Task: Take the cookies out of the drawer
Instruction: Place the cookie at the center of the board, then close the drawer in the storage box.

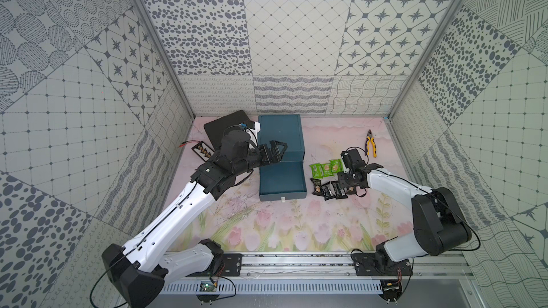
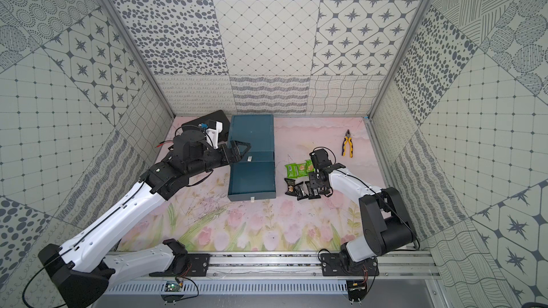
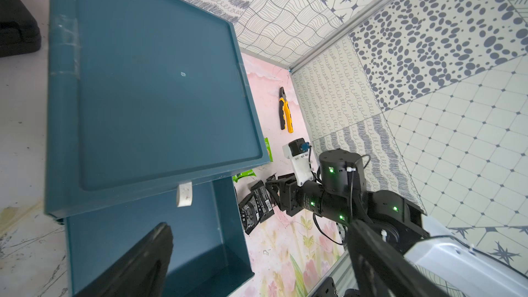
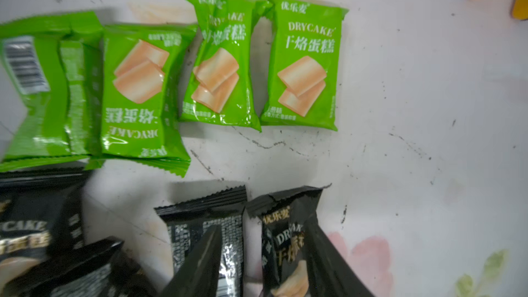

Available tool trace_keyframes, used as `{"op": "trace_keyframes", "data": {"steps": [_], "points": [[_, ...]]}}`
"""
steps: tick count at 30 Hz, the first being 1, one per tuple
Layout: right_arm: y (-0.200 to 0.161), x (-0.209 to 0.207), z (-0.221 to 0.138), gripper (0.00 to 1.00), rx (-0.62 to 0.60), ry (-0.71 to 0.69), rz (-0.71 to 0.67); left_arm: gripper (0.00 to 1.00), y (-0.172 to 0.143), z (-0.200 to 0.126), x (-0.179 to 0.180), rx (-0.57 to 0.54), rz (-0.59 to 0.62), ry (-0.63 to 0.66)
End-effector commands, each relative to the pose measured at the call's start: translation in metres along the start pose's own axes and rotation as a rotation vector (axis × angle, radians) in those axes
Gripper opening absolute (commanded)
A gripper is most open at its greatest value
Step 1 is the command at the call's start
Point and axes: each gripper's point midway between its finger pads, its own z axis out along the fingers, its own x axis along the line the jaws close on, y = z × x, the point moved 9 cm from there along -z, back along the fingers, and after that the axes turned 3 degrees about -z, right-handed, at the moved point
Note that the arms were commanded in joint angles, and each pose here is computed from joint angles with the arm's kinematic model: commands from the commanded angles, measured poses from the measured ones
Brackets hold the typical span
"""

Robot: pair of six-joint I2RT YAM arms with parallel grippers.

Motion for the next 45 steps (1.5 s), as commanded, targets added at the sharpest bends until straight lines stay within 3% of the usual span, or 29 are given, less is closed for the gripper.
{"op": "trace_keyframes", "data": {"steps": [1, 4, 8, 11, 16, 17, 20, 25, 35, 42, 45], "points": [[0.014, 0.007, -0.036, 0.6, -0.127, 0.11, 0.085, 0.99, 0.018, 0.001, 0.006, -0.014, 0.039, 0.031], [0.013, 0.014, -0.072, 0.66, -0.21, 0.16, 0.166, 0.99, 0.027, 0.008, 0.007, -0.014, 0.052, 0.042], [-0.003, 0.037, -0.11, 0.66, -0.327, 0.375, 0.273, 0.99, 0.035, 0.021, 0.016, -0.011, 0.042, 0.06], [-0.023, 0.048, -0.122, 0.63, -0.312, 0.438, 0.321, 0.99, 0.04, 0.029, 0.025, -0.011, 0.03, 0.081], [-0.05, 0.078, -0.127, 0.56, -0.246, 0.482, 0.277, 0.99, 0.051, 0.04, 0.039, -0.014, 0.017, 0.109], [-0.054, 0.084, -0.126, 0.53, -0.226, 0.489, 0.268, 0.99, 0.053, 0.044, 0.044, -0.011, 0.015, 0.119], [-0.064, 0.102, -0.119, 0.29, -0.186, 0.526, 0.272, 0.99, 0.059, 0.054, 0.062, -0.007, -0.021, 0.129], [-0.074, 0.135, -0.113, 0.17, -0.162, 0.604, 0.264, 0.99, 0.068, 0.069, 0.081, 0.0, -0.066, 0.113], [-0.048, 0.175, -0.114, 0.07, -0.203, 0.667, 0.224, 0.99, 0.061, 0.096, 0.096, 0.085, -0.106, 0.106], [-0.019, 0.169, -0.102, 0.04, -0.275, 0.631, 0.282, 0.99, 0.052, 0.1, 0.102, 0.121, -0.132, 0.098], [-0.005, 0.169, -0.099, 0.04, -0.324, 0.678, 0.306, 0.99, 0.05, 0.098, 0.101, 0.122, -0.138, 0.097]]}}
